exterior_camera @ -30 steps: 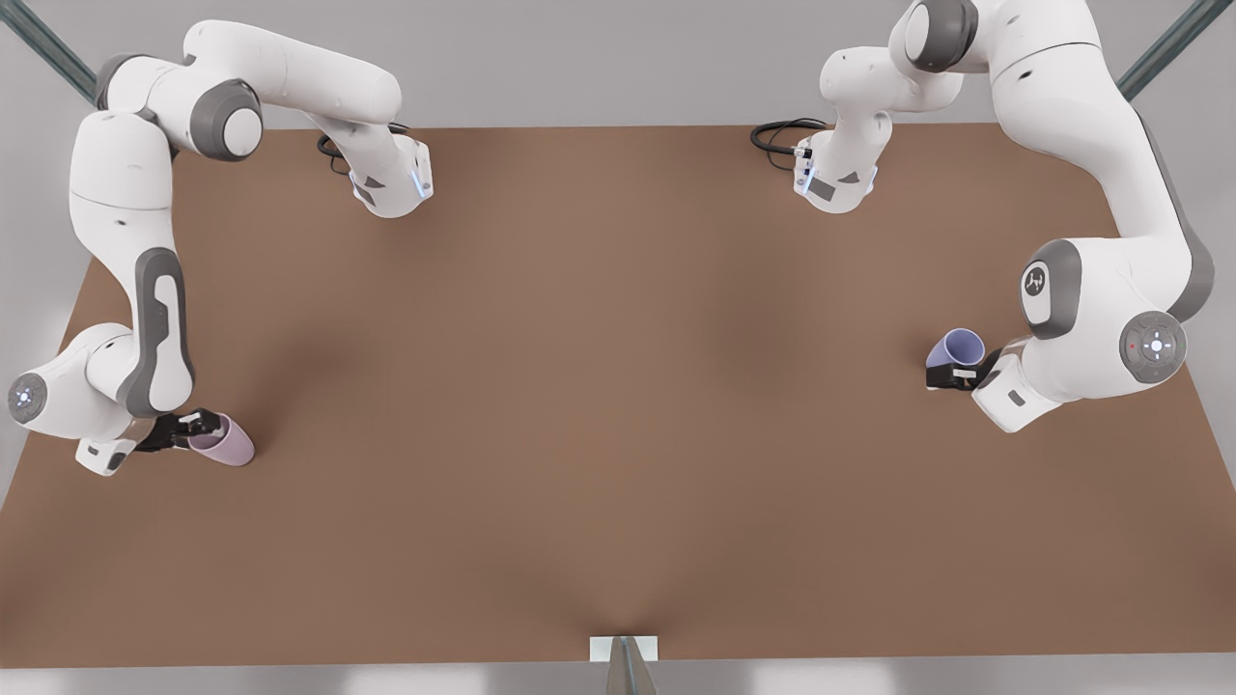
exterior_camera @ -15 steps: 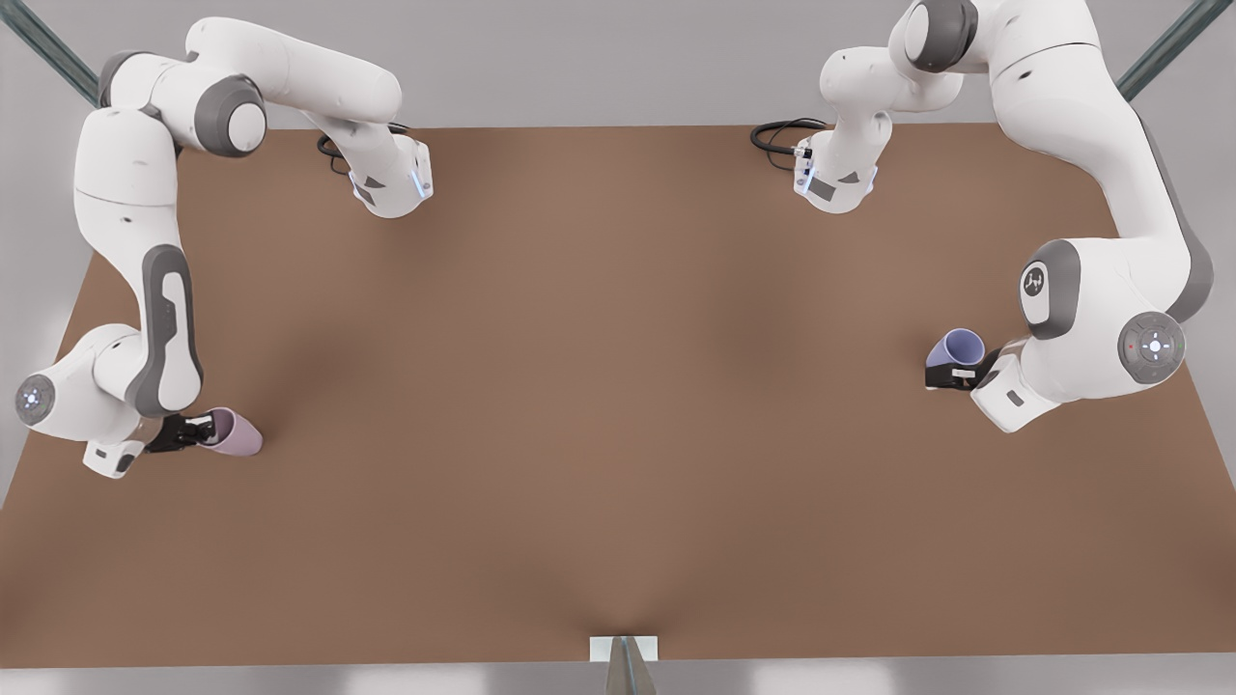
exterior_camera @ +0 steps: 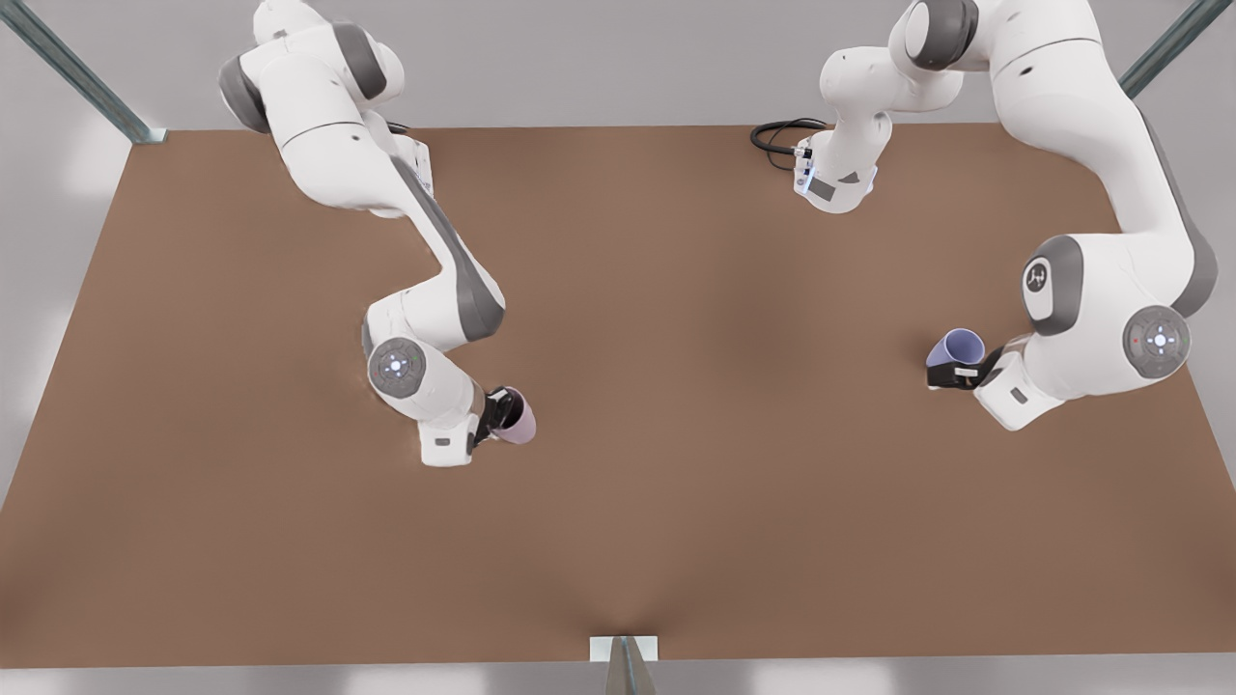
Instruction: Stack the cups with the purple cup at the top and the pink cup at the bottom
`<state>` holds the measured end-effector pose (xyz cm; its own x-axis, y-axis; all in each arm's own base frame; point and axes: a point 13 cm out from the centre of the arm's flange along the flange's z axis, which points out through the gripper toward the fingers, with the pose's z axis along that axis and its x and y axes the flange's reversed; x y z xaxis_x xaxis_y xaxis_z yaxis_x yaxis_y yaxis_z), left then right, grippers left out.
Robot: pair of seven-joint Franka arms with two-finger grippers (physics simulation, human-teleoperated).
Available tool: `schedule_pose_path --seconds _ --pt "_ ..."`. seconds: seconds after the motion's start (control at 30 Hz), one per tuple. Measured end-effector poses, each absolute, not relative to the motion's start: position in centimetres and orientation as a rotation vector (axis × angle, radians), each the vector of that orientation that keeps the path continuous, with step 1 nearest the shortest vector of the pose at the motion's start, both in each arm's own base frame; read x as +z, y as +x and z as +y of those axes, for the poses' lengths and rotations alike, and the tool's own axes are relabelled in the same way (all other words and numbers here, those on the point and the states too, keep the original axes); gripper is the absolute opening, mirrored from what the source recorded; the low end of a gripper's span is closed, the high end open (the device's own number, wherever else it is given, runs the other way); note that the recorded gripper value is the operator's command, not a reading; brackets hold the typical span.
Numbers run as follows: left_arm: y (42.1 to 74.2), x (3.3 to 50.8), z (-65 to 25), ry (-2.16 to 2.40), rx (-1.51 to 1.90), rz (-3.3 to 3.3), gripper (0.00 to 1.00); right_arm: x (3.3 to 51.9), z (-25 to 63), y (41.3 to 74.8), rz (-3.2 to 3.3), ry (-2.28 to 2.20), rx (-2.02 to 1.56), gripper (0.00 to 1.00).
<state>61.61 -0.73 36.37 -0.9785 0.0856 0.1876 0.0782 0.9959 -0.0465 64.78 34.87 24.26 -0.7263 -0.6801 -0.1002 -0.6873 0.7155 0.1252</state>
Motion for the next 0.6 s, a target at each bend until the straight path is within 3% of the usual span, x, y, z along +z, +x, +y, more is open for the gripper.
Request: schedule_pose_path --seconds 0.1,0.2,0.37,0.57,0.6 --pt "61.2 36.0 -0.3 -0.111 0.057 -2.943 1.0 21.2 44.5 65.8 2.876 -1.051 0.172 0.21" --pt "57.5 33.9 -0.1 -0.101 0.071 -2.914 1.0 14.6 49.7 64.2 2.948 -0.898 0.153 0.21" --pt "52.2 29.1 0.0 -0.086 0.086 -2.912 1.0 11.0 50.9 63.5 3.054 -0.537 0.149 0.21" --pt "50.7 24.7 1.7 -0.032 0.082 -2.955 1.0 10.4 50.3 63.1 3.13 -0.178 0.126 0.21" --pt "50.7 24.2 2.3 -0.015 0.081 -2.962 1.0 10.4 50.2 63.1 3.137 -0.128 0.121 0.46"
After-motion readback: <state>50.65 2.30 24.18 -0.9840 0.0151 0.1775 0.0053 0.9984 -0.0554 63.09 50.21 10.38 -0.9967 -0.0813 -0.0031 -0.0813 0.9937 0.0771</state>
